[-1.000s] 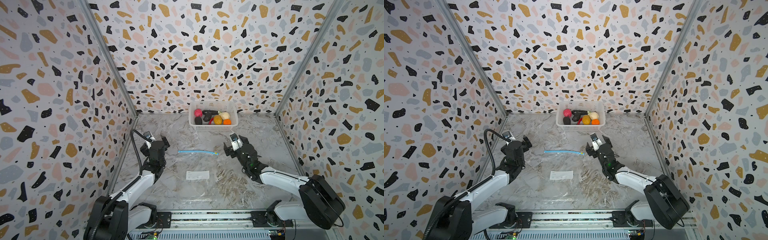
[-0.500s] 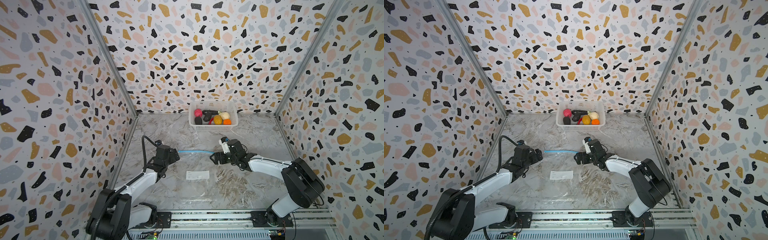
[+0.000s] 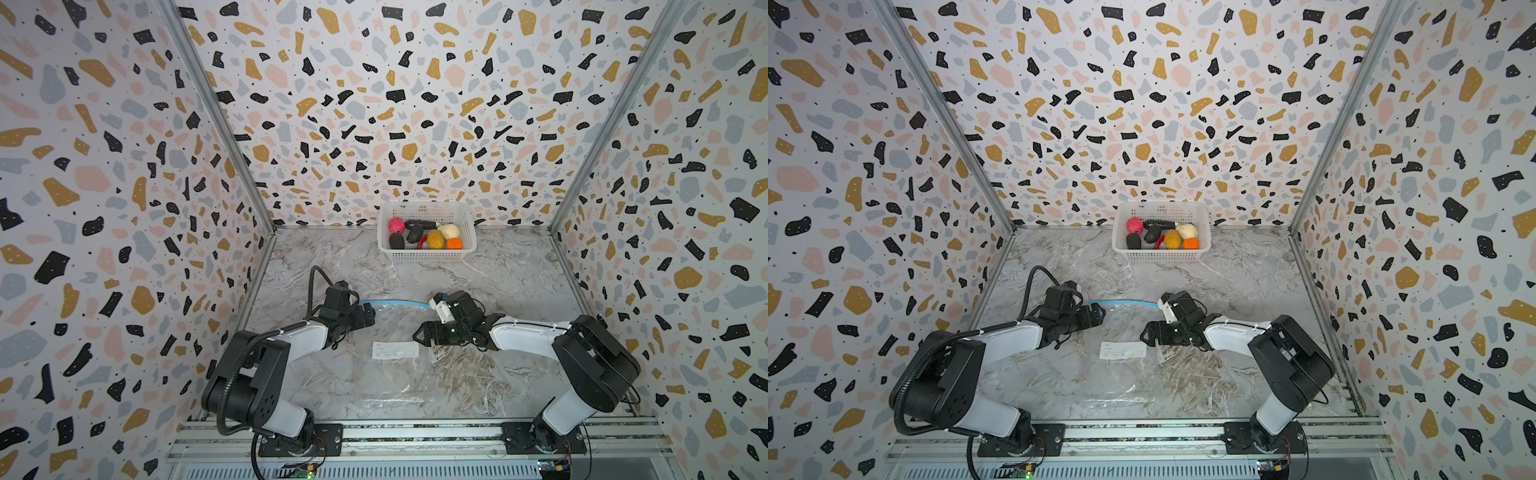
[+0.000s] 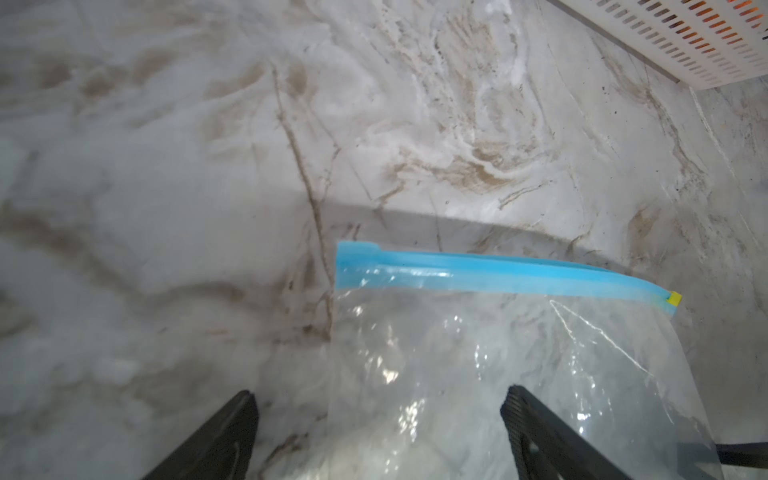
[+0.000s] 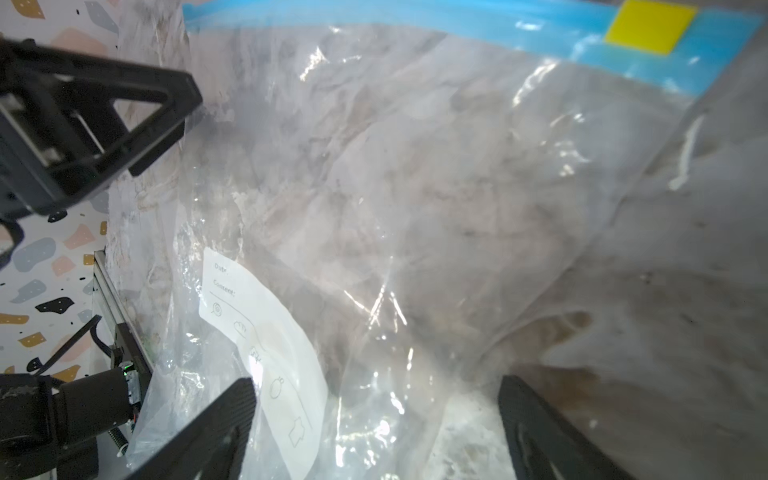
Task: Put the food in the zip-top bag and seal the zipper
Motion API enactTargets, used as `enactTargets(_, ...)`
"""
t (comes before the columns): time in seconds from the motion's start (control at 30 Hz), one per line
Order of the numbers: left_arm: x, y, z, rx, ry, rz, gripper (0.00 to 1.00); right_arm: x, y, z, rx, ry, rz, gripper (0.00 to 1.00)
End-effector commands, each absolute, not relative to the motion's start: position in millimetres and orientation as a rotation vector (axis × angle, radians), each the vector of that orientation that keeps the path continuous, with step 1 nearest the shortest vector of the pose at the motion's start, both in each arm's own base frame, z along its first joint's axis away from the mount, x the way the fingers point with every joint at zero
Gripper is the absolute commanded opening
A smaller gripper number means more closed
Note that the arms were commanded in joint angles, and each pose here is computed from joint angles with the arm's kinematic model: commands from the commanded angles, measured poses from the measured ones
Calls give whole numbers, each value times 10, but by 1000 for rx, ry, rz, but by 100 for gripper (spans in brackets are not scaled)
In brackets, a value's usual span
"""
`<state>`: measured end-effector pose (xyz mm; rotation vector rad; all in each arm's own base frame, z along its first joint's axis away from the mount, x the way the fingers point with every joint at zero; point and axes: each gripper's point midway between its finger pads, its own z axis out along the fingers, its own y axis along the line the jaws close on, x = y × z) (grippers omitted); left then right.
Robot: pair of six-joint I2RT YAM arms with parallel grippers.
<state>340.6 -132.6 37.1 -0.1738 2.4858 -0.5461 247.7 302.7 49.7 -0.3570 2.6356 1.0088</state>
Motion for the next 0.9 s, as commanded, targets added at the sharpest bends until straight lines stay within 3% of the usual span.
enactTargets(0.0,3366,-1447,234,-124,2550,-605,94,2352,3108,456,-404,2666,1026,94)
enactTargets(0.5,4087,-2024,588,-118,2393,-805,92,2077,3462,457,-609,2626,1062,93)
enactTargets(0.7,4184,-1795,572,-105,2450,-579,93,2128,3171,588,-599,2605,968,93)
enactTargets(0.87,4108,-1560,769,-126,2446,-506,94,2516,2813,794,-556,2514,890,93)
